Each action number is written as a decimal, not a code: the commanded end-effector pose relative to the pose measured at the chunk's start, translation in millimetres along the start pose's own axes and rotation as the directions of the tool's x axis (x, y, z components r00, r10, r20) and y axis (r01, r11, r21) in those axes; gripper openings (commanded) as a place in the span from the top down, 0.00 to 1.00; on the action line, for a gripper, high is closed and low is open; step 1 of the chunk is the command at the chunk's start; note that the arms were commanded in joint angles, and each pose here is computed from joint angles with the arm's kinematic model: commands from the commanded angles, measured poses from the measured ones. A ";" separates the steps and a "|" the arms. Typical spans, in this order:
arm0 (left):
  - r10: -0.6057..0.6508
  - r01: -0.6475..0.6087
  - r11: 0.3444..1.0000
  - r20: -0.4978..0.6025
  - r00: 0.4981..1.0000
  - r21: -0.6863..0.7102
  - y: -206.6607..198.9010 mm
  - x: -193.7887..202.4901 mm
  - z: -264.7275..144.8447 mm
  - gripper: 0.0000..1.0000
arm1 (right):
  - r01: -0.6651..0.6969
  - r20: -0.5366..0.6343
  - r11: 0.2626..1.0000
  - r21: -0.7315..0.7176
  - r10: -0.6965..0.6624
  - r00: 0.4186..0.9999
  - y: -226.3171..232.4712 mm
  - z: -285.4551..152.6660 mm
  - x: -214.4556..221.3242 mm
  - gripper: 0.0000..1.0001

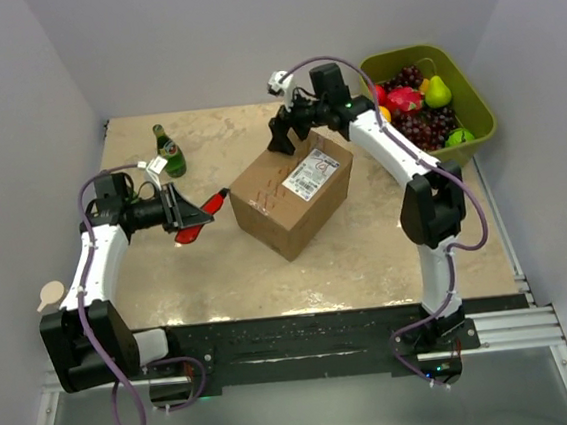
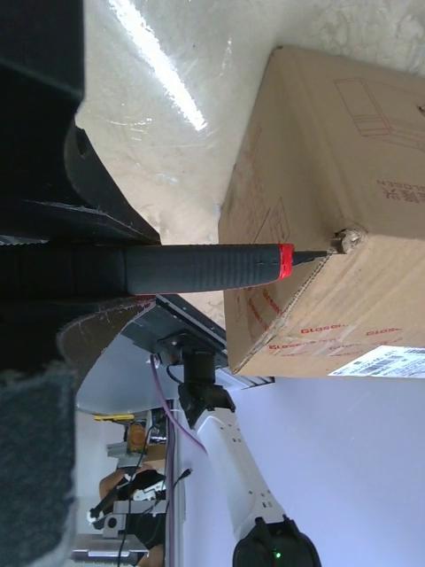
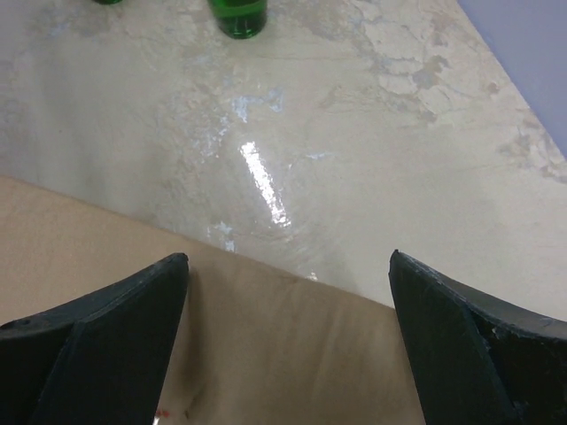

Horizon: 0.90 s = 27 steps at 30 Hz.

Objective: Unpack the express box
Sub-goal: Adjust the express box at the center of the board.

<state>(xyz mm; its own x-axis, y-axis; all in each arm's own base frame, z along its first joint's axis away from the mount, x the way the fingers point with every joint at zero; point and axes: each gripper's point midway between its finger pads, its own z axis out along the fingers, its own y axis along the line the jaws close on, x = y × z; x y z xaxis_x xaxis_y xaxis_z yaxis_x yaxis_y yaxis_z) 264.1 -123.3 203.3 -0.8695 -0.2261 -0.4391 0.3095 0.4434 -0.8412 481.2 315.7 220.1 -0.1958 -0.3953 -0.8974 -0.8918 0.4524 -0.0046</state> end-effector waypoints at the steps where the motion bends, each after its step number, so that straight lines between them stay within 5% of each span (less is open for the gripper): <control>1: 0.044 -0.045 0.997 0.018 0.999 0.069 -21.8 -3.2 -5.8 1.00 | 0.364 0.011 0.902 -0.232 -0.371 0.928 40.6 -70.7 -19.1 0.01; 2: 0.044 -0.045 0.997 0.019 0.999 0.068 -21.6 -2.4 -5.8 1.00 | 0.410 -0.007 0.867 -0.282 -0.429 0.903 53.0 -81.1 -8.3 0.01; 3: 0.047 -0.048 0.997 0.022 0.999 0.068 -21.9 -2.4 -5.9 1.00 | 0.549 0.024 0.772 -0.319 -0.573 0.819 64.7 -97.4 -6.2 0.01; 5: 0.056 -0.059 0.995 0.037 0.998 0.086 -25.8 -6.0 -6.2 1.00 | 0.517 -0.047 0.700 -0.492 -0.614 0.788 98.7 -124.6 50.9 0.01; 10: 0.078 -0.082 0.993 0.049 0.996 0.079 -27.8 -11.5 -7.4 1.00 | 0.677 0.060 0.427 -0.599 -0.819 0.570 136.3 -158.8 107.2 0.01; 12: 0.081 -0.083 0.995 0.049 0.996 0.057 -23.0 -11.1 -6.9 1.00 | 0.678 0.060 0.376 -0.631 -0.848 0.526 149.4 -150.6 135.6 0.01; 16: 0.106 -0.108 0.993 0.049 0.993 0.038 -19.6 -13.6 -6.8 1.00 | 0.791 0.070 0.352 -0.500 -0.895 0.442 151.4 -112.4 123.1 0.02; 20: 0.142 -0.144 0.989 0.053 0.988 0.035 -22.4 -19.6 -8.1 1.00 | 0.771 0.068 0.438 -0.463 -0.849 0.524 170.7 -93.6 121.5 0.04; 25: 0.182 -0.181 0.983 0.063 0.981 -0.015 -21.5 -29.4 -17.1 1.00 | 0.520 0.010 0.699 -0.490 -0.593 0.805 220.0 -65.8 92.9 0.12; 27: 0.183 -0.179 0.982 0.066 0.981 -0.060 -17.1 -29.1 -24.1 1.00 | 0.329 -0.111 0.817 -0.473 -0.425 0.898 230.9 -56.0 94.4 0.15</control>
<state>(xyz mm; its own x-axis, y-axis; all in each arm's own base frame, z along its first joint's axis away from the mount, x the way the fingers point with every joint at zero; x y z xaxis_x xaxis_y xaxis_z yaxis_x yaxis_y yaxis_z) 271.2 -117.7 224.2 -0.8112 -0.2069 -0.5469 0.4076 0.4705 -0.7826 261.7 308.6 179.6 0.5876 -0.5445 -0.5986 -0.8086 -0.3671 -0.4598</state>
